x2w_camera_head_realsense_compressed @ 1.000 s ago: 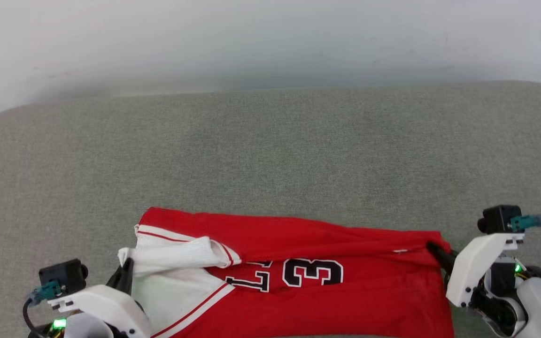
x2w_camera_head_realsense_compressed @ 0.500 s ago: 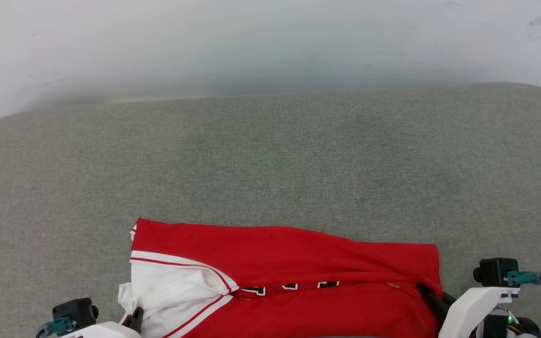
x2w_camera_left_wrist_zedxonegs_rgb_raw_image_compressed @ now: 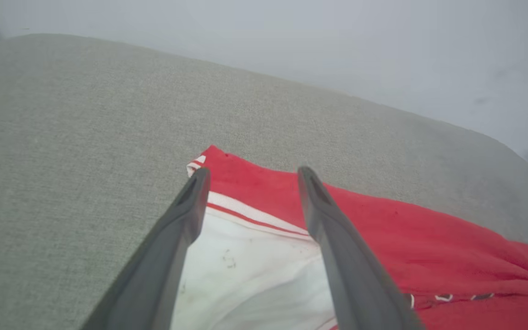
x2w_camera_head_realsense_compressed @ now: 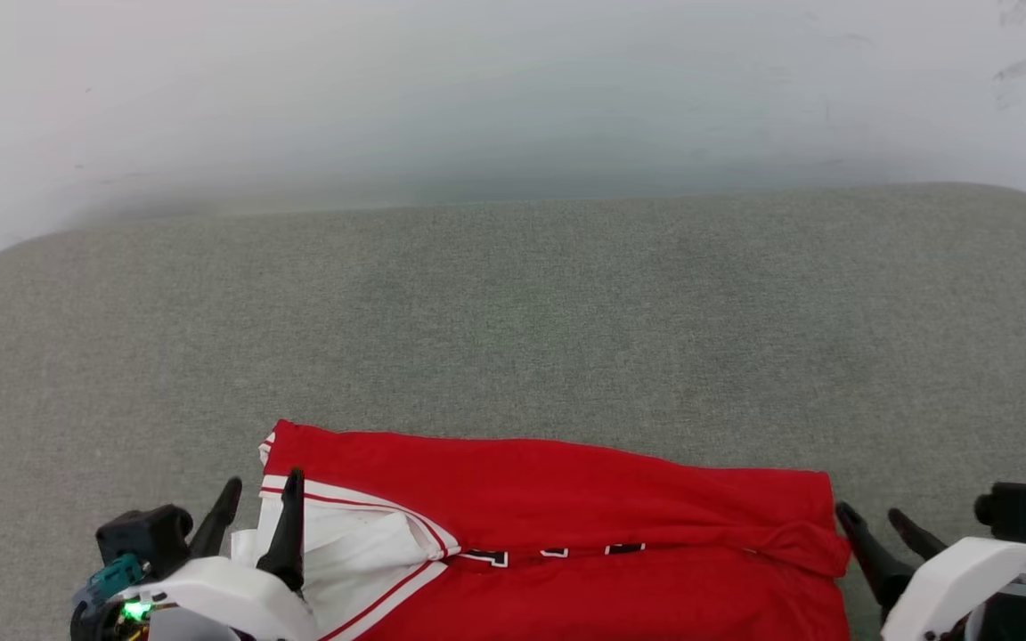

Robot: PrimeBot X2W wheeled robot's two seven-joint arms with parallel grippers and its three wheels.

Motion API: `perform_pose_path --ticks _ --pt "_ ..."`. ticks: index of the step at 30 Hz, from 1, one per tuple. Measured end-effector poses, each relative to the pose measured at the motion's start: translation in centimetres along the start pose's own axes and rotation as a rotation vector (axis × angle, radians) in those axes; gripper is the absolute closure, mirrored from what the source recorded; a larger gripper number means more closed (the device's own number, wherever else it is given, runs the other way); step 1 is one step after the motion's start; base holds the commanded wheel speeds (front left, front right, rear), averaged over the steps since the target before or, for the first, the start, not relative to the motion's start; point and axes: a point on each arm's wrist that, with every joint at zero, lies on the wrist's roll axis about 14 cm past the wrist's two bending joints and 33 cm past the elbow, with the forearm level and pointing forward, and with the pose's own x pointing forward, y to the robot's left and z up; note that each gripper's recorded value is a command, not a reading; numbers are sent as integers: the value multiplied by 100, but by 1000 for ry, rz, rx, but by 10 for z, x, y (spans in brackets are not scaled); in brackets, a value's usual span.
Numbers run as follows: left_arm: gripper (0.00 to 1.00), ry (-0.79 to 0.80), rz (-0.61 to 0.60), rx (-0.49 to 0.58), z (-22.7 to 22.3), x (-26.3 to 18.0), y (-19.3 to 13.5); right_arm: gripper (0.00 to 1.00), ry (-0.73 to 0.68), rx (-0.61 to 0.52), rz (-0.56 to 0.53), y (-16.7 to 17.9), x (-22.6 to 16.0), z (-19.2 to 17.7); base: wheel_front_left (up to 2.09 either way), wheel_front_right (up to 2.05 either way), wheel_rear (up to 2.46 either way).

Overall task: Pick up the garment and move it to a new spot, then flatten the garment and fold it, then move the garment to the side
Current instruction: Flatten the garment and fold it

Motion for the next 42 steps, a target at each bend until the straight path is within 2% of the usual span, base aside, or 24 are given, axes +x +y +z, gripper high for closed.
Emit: perform_pose_path --ticks 6,12,16,21,26,27,28,29,34,42 --pt "0 -171 -62 100 39 2 -21 0 125 -25 -65 -24 -4 -2 0 0 0" --pt "0 -261 -83 177 56 -2 -35 0 275 -68 -45 -17 5 -14 0 0 0" --pt "0 -279 -88 184 60 -3 -40 0 359 -75 -16 -6 16 -25 0 0 0" --pt "0 -294 -76 188 63 -1 -38 0 517 -51 -1 -1 23 -58 0 0 0" --pt "0 -283 -51 183 59 1 -32 0 602 -31 6 1 26 -73 0 0 0" --pt "0 -282 -50 183 59 1 -32 13 621 -29 6 1 25 -76 0 0 0" --pt "0 -284 -50 183 59 1 -32 65 633 -33 8 1 25 -77 0 0 0" --pt "0 -287 -49 185 59 2 -32 100 635 -34 10 2 26 -76 0 0 0" --pt "0 -300 -49 187 62 3 -33 100 626 -40 24 7 28 -72 0 0 0" --pt "0 -319 -49 196 67 -4 -34 100 498 -94 26 8 25 -38 0 0 0"
